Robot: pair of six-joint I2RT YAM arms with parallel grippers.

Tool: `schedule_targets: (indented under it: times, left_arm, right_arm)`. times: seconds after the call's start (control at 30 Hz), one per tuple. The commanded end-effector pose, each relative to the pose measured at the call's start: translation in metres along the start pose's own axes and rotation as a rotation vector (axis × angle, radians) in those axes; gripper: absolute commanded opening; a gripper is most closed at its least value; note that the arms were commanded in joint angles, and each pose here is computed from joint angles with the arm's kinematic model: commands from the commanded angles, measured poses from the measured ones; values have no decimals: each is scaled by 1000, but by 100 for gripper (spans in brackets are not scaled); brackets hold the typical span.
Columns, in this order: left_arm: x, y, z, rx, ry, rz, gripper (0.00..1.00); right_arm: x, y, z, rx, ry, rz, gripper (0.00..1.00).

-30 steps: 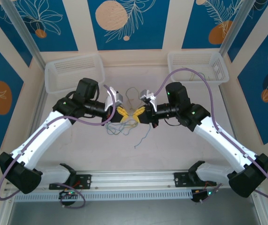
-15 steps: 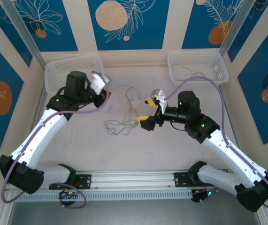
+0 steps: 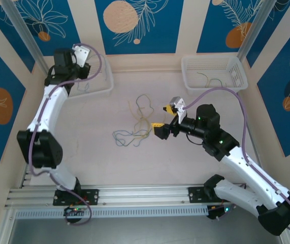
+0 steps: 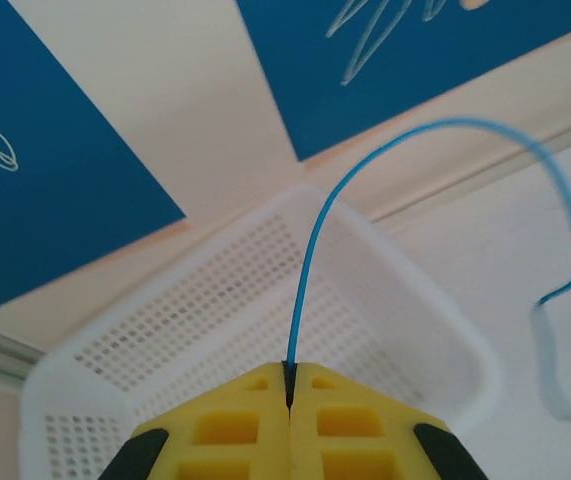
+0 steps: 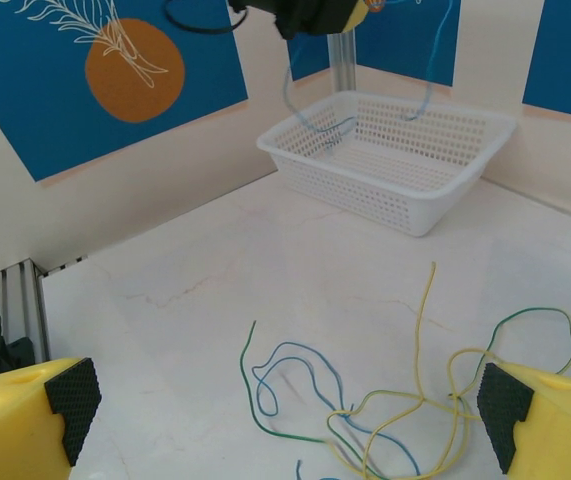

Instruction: Untangle the cables

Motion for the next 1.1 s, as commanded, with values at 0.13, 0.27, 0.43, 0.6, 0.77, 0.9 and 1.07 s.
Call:
schedule_targets:
  times: [0.13,0.27,0.43,0.6,0.77,0.9,1.07]
  left_arm:
    - [-64,36,2,-170,75,66,0]
    - [-88,43,8,-196,80,84,0]
    - [-112,44,29,-183,109,85,0]
    - [-133,42,58,-168,159,77,0]
    - [-147,46,81,-174,194,38,37]
    - [-138,58,65,-116,140,-36,100]
    - [-102,57,18,-7,2,-37,100]
  right_arm:
    - [11,6,-6,-7,-44,0,100]
    - [14,6,-6,-6,-43,7,100]
    - [19,8,-10,1,-44,7,100]
    - [26,10,-14,8,-69,18,100]
    - [36,9,-16,17,-108,52,100]
    - [36,1,-10,3,-92,100,100]
    - [33,-5,-7,-11,-93,131,100]
Point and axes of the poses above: each hand's point on the last joint's axis, 136 mm out from that joint toward the fingers, its own x axis back along the fingers, its own y axis along the line the jaws close on, z = x × y, the point moved 2 cm from there along x, back along the fingers, and after that the axes turned 6 degrees about x, right-handed, at the moved point
